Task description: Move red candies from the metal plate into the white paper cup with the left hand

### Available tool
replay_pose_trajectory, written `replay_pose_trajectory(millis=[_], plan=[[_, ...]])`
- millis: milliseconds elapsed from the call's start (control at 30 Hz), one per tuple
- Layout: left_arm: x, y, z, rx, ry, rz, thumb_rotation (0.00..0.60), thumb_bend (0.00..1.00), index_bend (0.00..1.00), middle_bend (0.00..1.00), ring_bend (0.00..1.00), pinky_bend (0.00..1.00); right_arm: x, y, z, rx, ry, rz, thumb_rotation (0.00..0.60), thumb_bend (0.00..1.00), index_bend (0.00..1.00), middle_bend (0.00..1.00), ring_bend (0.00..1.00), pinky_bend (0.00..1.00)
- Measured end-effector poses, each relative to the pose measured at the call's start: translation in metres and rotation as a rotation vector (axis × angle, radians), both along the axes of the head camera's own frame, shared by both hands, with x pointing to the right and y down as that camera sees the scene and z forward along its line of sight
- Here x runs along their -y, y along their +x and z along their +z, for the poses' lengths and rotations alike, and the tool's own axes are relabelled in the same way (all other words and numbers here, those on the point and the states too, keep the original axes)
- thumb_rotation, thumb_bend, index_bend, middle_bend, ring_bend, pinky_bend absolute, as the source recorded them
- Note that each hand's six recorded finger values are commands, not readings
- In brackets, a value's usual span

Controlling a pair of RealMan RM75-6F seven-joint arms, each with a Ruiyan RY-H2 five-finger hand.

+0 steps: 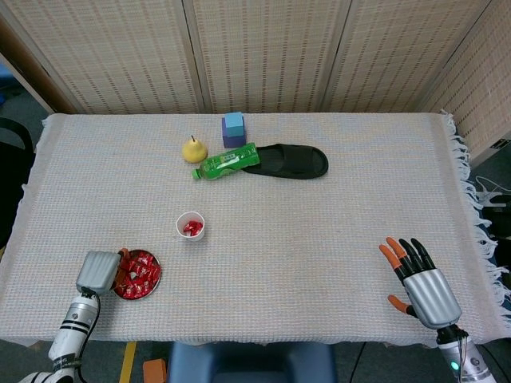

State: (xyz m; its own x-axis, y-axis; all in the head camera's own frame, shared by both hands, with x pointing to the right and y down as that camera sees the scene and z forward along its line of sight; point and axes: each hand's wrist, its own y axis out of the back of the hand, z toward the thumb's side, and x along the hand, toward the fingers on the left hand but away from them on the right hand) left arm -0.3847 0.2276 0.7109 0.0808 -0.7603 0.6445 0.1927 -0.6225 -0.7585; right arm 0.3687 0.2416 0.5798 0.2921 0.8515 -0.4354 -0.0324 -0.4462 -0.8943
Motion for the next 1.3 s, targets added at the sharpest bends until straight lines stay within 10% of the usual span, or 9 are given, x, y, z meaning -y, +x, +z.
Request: replay_pose_trajectory(millis=[1300], plan=[[0.029, 0.015, -0.032, -0.033, 0.118, 0.023, 0.6, 0.41, 0.62, 1.0, 1.0, 1.0, 0.003, 0.003, 0.003, -0.011, -0.007, 0.014, 0.6, 0.06, 0.0, 0.0, 0.0, 0.0]])
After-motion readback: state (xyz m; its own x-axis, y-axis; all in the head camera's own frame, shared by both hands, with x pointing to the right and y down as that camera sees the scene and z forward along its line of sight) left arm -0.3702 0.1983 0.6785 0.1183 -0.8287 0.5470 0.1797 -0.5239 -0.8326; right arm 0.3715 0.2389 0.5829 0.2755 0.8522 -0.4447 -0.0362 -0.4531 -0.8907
